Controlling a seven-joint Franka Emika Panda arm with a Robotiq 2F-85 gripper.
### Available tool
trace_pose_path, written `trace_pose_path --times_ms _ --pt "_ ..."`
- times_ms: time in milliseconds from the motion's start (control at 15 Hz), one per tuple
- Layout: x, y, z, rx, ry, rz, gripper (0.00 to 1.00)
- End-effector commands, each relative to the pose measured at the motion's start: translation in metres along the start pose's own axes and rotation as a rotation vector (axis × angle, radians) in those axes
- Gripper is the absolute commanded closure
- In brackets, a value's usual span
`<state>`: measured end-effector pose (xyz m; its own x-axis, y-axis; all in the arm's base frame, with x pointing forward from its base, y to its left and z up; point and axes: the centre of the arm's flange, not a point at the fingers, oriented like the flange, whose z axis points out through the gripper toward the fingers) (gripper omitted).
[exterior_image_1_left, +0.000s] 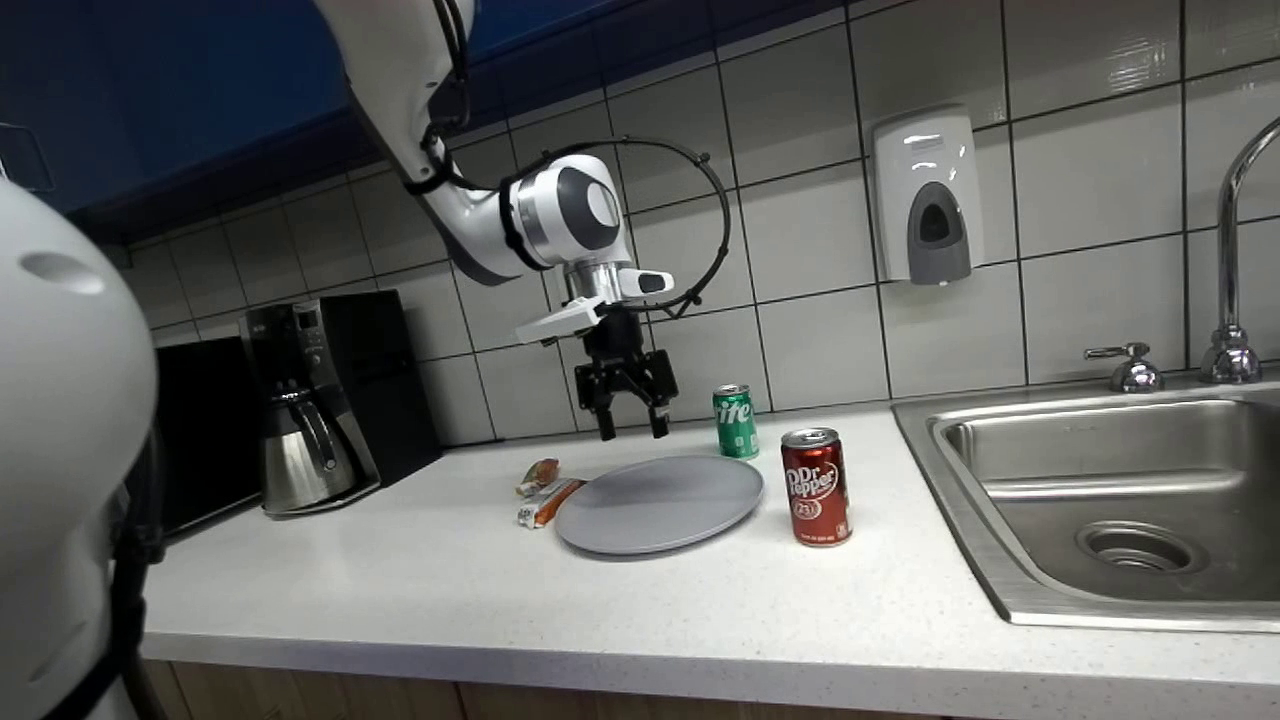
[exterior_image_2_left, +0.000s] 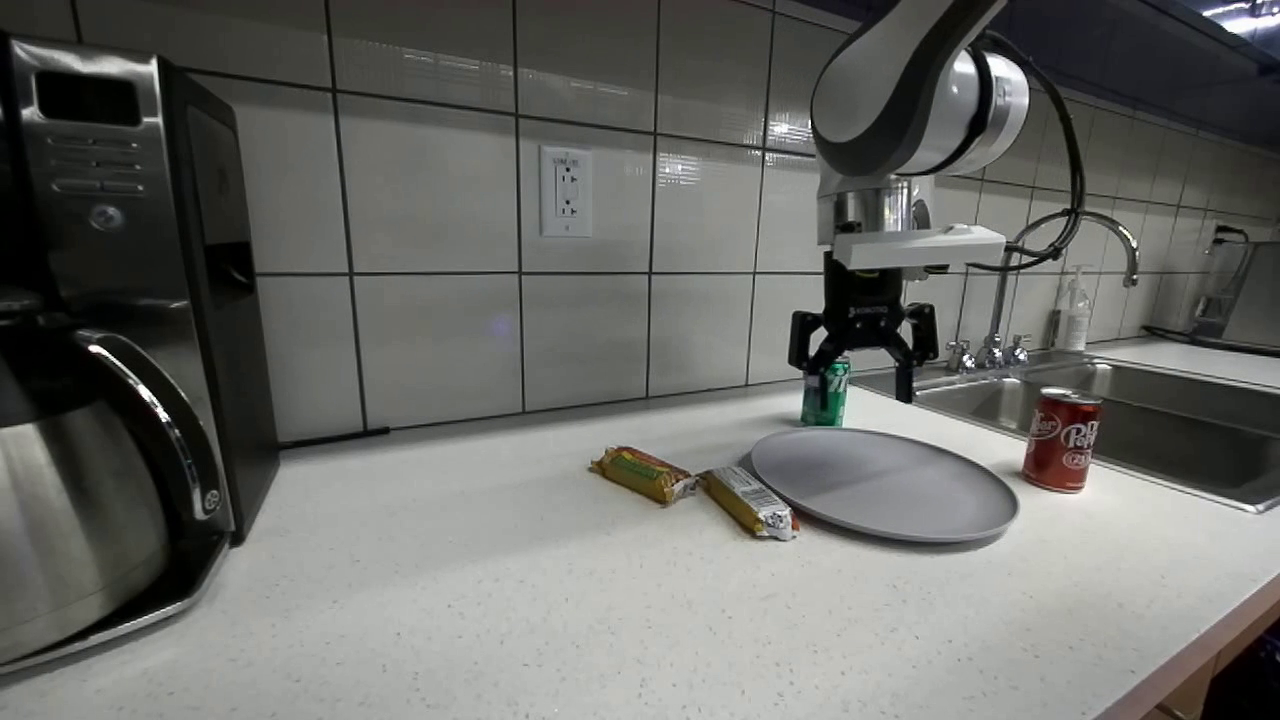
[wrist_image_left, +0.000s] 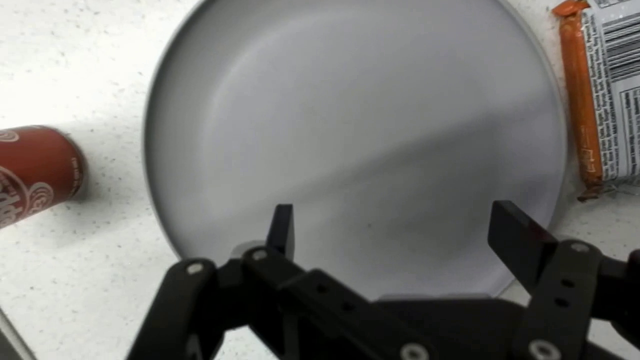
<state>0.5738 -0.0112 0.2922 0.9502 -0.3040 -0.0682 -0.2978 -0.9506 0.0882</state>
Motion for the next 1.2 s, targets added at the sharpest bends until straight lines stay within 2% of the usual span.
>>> trace_pose_path --times_ms 0,667,1133 --pt "0.003 0.031 -0.01 -0.002 -0.012 -0.025 0.0" --pt "0.008 0.023 0.004 -0.005 0.002 0.001 0.0" --pt "0.021 0.024 0.002 0.003 0.128 0.099 0.0"
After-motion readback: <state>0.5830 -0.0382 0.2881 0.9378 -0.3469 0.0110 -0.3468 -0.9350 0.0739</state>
